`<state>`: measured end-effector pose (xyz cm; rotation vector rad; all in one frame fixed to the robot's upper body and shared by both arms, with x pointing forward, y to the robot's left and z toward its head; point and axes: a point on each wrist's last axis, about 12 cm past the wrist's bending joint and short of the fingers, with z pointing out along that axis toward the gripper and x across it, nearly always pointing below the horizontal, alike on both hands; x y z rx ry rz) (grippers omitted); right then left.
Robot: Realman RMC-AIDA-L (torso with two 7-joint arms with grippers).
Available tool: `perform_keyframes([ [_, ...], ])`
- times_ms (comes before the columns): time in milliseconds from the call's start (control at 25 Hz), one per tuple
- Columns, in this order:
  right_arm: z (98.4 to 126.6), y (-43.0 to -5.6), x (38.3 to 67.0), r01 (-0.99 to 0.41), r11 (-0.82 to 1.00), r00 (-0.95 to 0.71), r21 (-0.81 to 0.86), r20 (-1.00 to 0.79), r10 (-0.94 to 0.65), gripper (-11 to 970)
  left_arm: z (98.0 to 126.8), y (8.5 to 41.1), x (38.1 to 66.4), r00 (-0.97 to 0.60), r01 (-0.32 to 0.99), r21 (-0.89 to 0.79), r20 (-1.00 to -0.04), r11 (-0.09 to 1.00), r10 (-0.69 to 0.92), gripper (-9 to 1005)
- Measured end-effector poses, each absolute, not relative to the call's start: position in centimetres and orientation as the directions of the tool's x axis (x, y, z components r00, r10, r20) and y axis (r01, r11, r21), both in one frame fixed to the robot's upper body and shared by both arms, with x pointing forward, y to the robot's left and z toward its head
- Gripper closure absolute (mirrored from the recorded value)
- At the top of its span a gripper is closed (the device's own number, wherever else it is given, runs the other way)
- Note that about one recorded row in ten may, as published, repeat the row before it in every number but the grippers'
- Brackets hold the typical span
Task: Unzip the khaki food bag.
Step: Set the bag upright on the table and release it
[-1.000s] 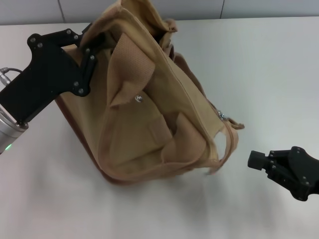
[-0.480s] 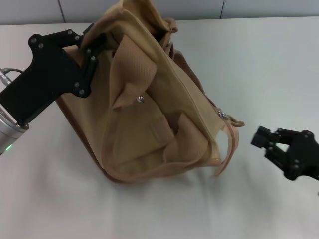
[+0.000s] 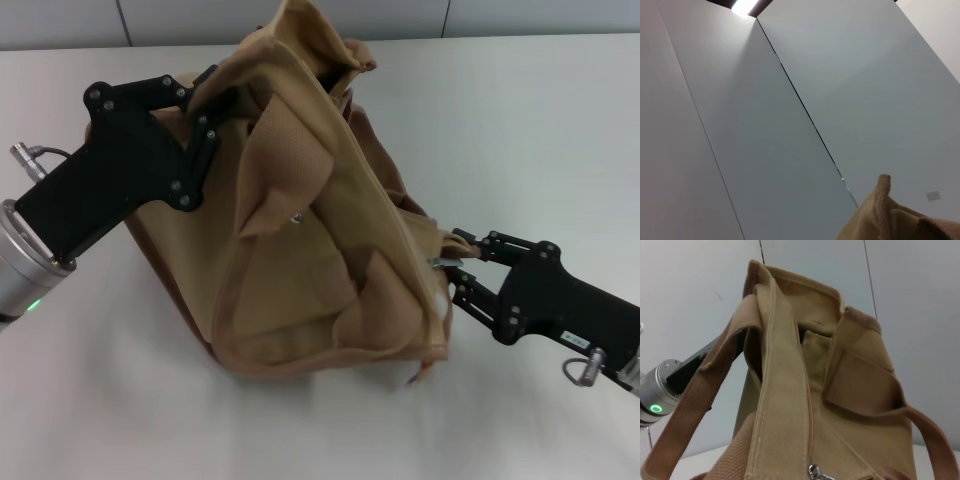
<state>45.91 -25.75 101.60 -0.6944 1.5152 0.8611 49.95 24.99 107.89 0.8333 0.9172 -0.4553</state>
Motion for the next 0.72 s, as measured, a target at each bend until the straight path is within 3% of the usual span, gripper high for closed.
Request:
perform_keyframes([
  [320, 101.38, -25.23, 45.86, -0.828, 0.555, -0.082, 0.083, -0.996, 0.027, 660, 107.79, 25.09, 49.63, 0.542, 0.669, 0.421, -0.84, 0.612, -0.015, 818],
  [560, 101.31, -25.25, 45.74, -0.826, 0.557, -0.085, 0.086, -0.996, 0.028, 880, 107.79, 25.07, 49.55, 0.538, 0.676, 0.415, -0.842, 0.609, -0.023, 817],
  [720, 101.34, -25.33, 45.71, -0.822, 0.562, -0.083, 0.087, -0.996, 0.033, 895, 107.8, 25.06, 49.53, 0.539, 0.676, 0.415, -0.842, 0.609, -0.025, 815],
])
